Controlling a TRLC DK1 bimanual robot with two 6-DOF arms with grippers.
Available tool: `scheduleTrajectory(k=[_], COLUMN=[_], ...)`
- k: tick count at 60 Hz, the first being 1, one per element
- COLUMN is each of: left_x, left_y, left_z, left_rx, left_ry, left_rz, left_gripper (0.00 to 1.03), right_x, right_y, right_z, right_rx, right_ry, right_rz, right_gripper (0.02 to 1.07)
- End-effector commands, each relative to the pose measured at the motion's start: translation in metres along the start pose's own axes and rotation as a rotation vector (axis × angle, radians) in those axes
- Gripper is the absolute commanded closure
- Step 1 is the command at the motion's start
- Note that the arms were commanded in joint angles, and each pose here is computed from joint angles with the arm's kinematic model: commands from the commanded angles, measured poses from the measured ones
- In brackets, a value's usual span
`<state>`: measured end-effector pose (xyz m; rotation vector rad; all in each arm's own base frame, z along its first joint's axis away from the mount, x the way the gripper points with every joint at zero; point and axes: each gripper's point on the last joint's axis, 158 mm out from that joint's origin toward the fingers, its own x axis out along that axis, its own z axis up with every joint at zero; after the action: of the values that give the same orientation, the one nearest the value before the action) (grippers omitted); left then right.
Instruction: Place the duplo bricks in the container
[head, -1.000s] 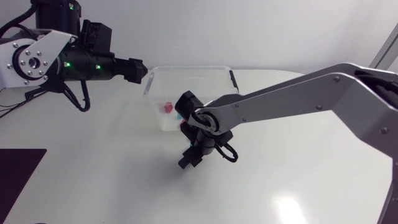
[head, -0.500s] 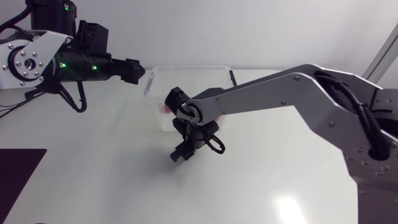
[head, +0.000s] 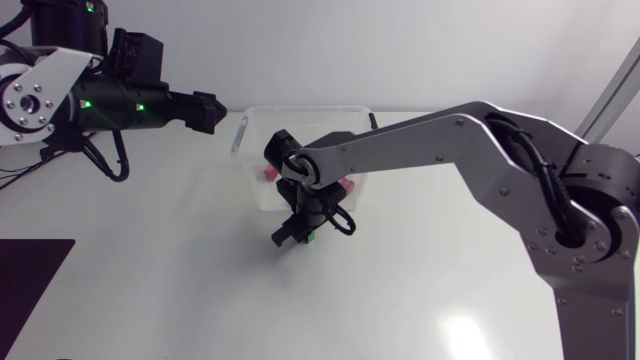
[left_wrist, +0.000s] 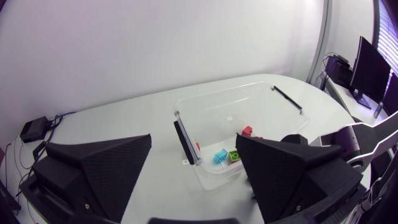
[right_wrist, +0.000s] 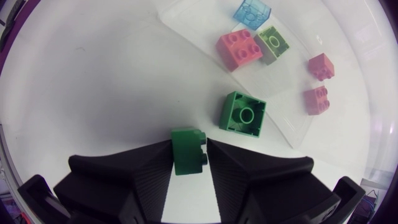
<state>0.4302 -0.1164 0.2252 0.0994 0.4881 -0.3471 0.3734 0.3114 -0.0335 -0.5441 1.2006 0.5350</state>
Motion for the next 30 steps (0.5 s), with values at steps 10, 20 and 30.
scheduleTrajectory(k=[10, 20, 30], left_x=[-0.010, -0.024, -0.033], left_y=[-0.008, -0.042, -0.078], left_z=[-0.016, -0.047, -0.089], left_rx=[0.026, 0.118, 0.198], left_ry=[0.040, 0.156, 0.277], left_rz=[-0.030, -0.158, -0.272], left_gripper=[0.09, 0.09, 0.09], right_x=[-0.014, -0.085, -0.153], right_y=[0.006, -0.015, -0.064], right_z=[-0.019, -0.019, -0.004], right_rx=[-0.020, 0.013, 0.107], right_ry=[0.014, -0.107, -0.249], right_rz=[0.001, -0.008, -0.025], right_gripper=[0.82, 0.82, 0.82])
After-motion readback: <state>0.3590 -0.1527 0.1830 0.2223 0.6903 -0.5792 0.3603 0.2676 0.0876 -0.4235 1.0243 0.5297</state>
